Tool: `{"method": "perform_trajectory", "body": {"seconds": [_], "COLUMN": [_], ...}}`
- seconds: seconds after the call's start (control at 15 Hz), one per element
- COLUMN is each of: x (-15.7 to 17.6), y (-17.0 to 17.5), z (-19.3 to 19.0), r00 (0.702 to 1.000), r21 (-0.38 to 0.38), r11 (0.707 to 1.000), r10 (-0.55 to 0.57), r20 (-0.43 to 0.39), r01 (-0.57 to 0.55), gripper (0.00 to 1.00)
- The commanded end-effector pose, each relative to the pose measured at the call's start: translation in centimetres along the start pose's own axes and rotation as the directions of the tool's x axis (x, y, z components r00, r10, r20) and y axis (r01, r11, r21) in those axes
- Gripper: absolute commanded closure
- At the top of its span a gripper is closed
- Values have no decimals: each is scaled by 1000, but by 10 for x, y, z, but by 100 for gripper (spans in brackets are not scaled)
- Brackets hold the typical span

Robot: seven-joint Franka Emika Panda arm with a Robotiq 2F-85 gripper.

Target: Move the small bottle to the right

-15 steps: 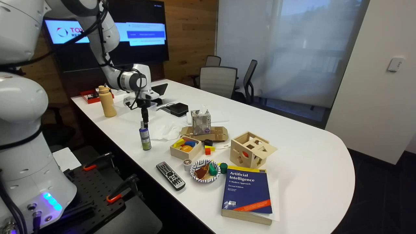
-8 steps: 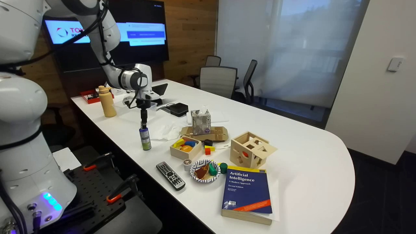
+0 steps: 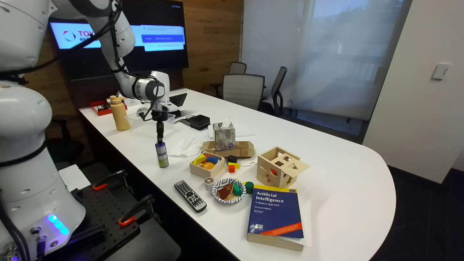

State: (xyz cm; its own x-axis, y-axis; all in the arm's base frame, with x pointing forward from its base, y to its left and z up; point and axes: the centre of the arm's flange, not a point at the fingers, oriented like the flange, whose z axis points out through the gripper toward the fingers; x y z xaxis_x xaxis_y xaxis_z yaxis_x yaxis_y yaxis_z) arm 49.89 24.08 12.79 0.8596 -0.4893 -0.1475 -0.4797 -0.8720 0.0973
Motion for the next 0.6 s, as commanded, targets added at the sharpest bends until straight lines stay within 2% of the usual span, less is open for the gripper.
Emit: {"method": "perform_trajectory", "body": {"seconds": [0.0, 0.33, 0.53], "x": [-4, -4, -3], "y": [10, 12, 15], "z": [-6, -7, -10], "r00": [1000, 1000, 1000], "r21": [7, 9, 13], "r11": [1000, 1000, 1000], "r10": [2, 0, -6], "r20": [11, 12, 8], "r01": [-2, 0, 6], "gripper": [53, 92, 92]}}
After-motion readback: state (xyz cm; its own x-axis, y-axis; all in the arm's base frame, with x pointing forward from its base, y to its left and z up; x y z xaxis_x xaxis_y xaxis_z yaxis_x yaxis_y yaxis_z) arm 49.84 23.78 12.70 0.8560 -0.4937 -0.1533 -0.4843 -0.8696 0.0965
